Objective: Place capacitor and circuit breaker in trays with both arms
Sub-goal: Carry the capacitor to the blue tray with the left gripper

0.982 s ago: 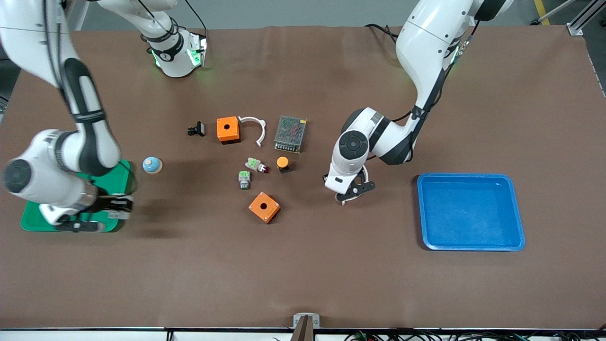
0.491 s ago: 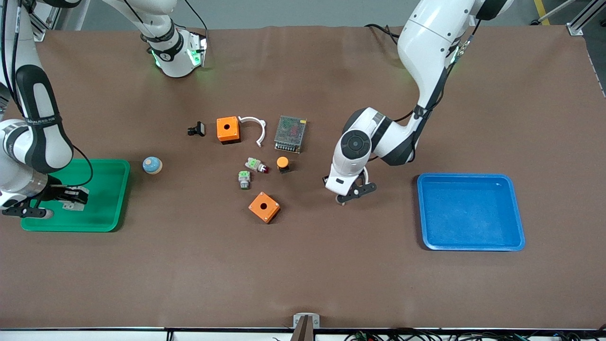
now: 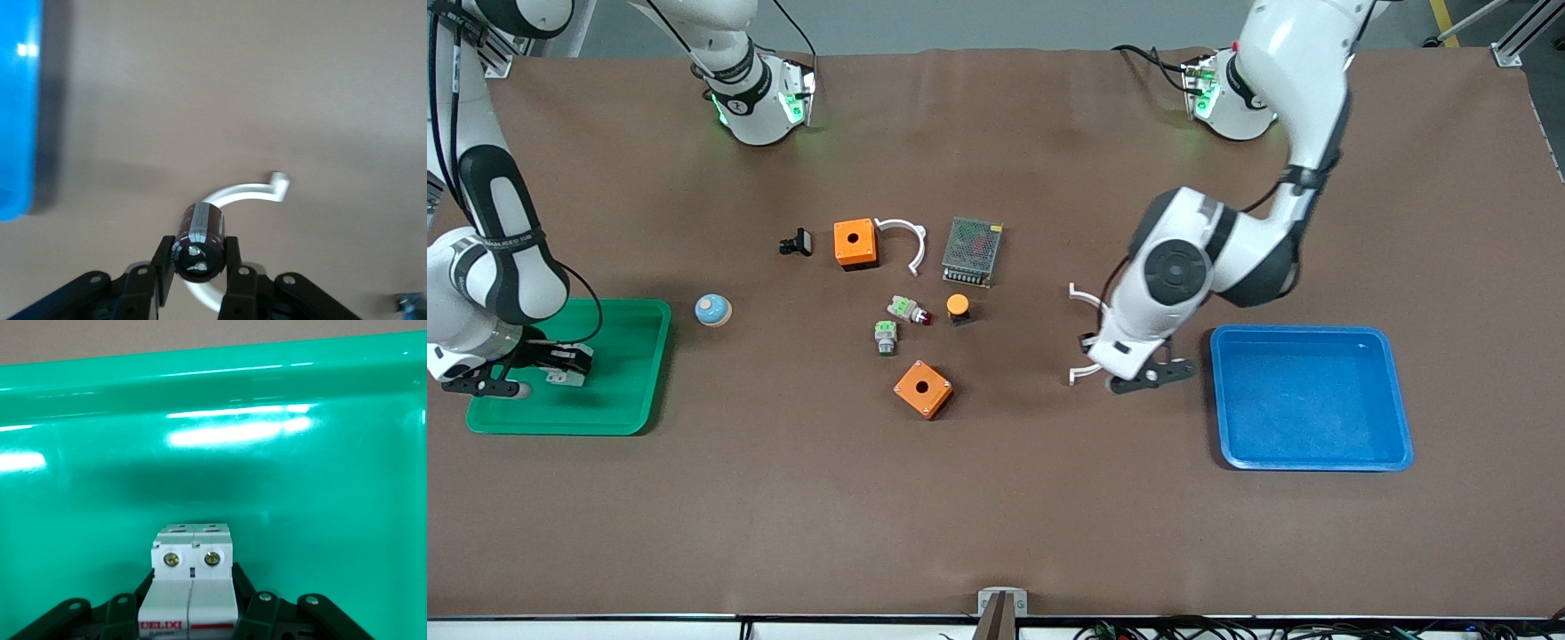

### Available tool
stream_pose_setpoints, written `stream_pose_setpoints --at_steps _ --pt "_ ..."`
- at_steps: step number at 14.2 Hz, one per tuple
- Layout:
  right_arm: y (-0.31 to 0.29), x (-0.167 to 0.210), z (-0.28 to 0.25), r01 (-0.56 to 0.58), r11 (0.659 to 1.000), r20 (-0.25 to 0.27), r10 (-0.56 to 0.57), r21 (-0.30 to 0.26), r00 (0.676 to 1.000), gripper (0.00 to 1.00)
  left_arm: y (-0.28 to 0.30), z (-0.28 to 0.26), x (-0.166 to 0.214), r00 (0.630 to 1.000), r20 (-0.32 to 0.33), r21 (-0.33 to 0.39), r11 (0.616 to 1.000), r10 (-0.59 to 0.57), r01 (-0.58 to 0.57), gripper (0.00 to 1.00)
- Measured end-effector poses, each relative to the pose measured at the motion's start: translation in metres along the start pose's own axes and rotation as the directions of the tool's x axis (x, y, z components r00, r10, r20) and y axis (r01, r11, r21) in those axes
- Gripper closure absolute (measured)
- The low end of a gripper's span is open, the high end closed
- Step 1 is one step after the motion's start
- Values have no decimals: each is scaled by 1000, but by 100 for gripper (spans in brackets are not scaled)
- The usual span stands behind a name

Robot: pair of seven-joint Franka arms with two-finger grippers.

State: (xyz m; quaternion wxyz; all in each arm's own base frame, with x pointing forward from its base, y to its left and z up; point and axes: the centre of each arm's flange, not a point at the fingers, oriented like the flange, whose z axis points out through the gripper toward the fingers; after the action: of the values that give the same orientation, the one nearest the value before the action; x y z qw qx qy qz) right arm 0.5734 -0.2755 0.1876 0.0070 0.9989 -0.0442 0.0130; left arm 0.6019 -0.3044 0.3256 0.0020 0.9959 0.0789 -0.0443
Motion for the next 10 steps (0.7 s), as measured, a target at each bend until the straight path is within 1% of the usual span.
stream_pose_setpoints --at_steps 3,6,7,10 --pt "-5 1 2 24 1000 1 -24 5 1000 57 -72 -12 32 996 60 22 998 63 -64 66" --pt "-5 1 2 33 999 1 -33 6 999 57 -151 -15 66 992 74 33 994 101 -103 66" --pt "-5 1 2 35 999 1 -35 6 999 52 -176 -15 74 991 74 45 993 110 -113 66" --pt "-4 8 -5 42 999 -15 -42 0 999 22 -231 -9 91 991 77 72 991 110 -116 66"
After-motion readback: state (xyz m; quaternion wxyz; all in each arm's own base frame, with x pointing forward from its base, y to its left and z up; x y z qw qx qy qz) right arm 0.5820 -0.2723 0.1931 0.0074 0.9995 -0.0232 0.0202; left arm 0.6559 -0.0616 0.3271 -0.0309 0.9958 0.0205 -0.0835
